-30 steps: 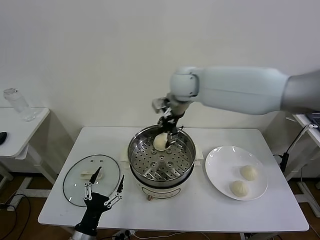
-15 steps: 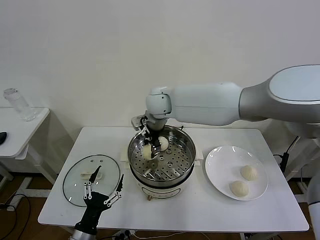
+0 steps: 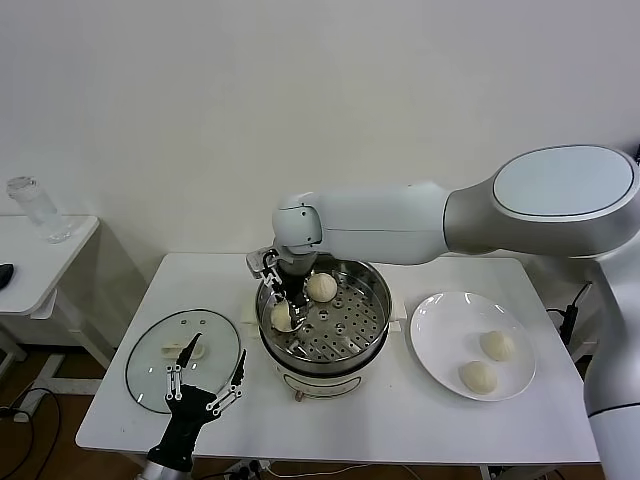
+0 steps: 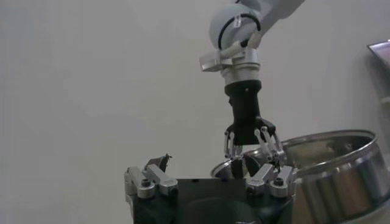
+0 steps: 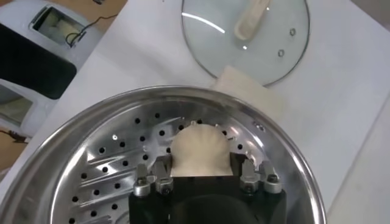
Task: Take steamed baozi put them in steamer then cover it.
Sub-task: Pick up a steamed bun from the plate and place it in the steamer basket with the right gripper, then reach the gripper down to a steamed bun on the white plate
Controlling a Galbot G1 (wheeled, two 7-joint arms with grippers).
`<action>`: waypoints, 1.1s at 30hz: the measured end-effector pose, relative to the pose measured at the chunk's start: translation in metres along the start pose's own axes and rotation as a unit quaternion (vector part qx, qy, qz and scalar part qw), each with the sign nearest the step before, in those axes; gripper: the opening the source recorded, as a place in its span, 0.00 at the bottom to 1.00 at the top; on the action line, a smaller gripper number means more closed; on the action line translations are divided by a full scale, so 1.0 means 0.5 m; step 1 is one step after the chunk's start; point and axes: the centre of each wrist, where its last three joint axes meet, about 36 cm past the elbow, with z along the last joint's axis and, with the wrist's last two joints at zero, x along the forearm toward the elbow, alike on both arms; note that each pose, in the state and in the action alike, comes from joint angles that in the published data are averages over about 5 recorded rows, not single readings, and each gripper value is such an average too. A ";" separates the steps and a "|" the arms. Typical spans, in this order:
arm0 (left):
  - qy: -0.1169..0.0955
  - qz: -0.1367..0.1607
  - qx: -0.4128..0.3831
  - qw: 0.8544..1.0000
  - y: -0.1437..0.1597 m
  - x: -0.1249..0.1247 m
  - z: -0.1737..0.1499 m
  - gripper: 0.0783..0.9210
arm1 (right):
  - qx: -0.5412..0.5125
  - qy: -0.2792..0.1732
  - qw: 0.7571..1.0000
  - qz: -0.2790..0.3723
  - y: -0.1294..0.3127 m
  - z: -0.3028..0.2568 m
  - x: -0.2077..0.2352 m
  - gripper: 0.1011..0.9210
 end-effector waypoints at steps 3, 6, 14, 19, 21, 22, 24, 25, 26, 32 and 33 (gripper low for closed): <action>0.000 0.000 -0.001 1.000 0.002 0.001 -0.001 0.88 | 0.001 -0.002 1.000 -0.001 0.002 -0.002 -0.002 0.86; 0.000 0.000 -0.002 1.000 0.003 0.001 -0.001 0.88 | 0.003 -0.004 1.000 0.002 0.004 0.000 0.007 0.88; 0.001 0.001 -0.002 1.000 0.002 0.001 -0.002 0.88 | 0.008 -0.011 1.000 0.014 0.035 0.063 0.099 0.88; 0.003 0.003 -0.002 1.000 -0.001 -0.002 0.000 0.88 | -0.012 -0.010 1.000 0.026 0.083 0.175 0.188 0.88; 0.004 0.004 -0.003 1.000 -0.002 -0.003 0.000 0.88 | -0.028 -0.008 0.999 0.032 0.108 0.233 0.221 0.88; 0.005 0.005 -0.003 1.000 -0.002 -0.003 0.000 0.88 | -0.036 -0.007 0.999 0.034 0.123 0.263 0.236 0.88; 0.006 0.005 -0.003 1.000 -0.003 -0.004 -0.001 0.88 | -0.054 -0.005 0.998 0.035 0.154 0.324 0.259 0.88; 0.006 0.006 -0.003 1.000 -0.003 -0.004 -0.001 0.88 | -0.062 -0.004 0.997 0.034 0.171 0.355 0.268 0.88; 0.007 0.006 -0.004 1.000 -0.003 -0.004 -0.001 0.88 | -0.071 -0.002 0.997 0.033 0.188 0.384 0.276 0.88; 0.010 0.007 -0.006 1.000 -0.004 -0.003 0.000 0.88 | -0.113 0.009 0.993 0.016 0.298 0.541 0.278 0.88; 0.010 0.007 -0.006 1.000 -0.004 -0.003 0.000 0.88 | -0.119 0.011 0.993 0.011 0.317 0.563 0.271 0.88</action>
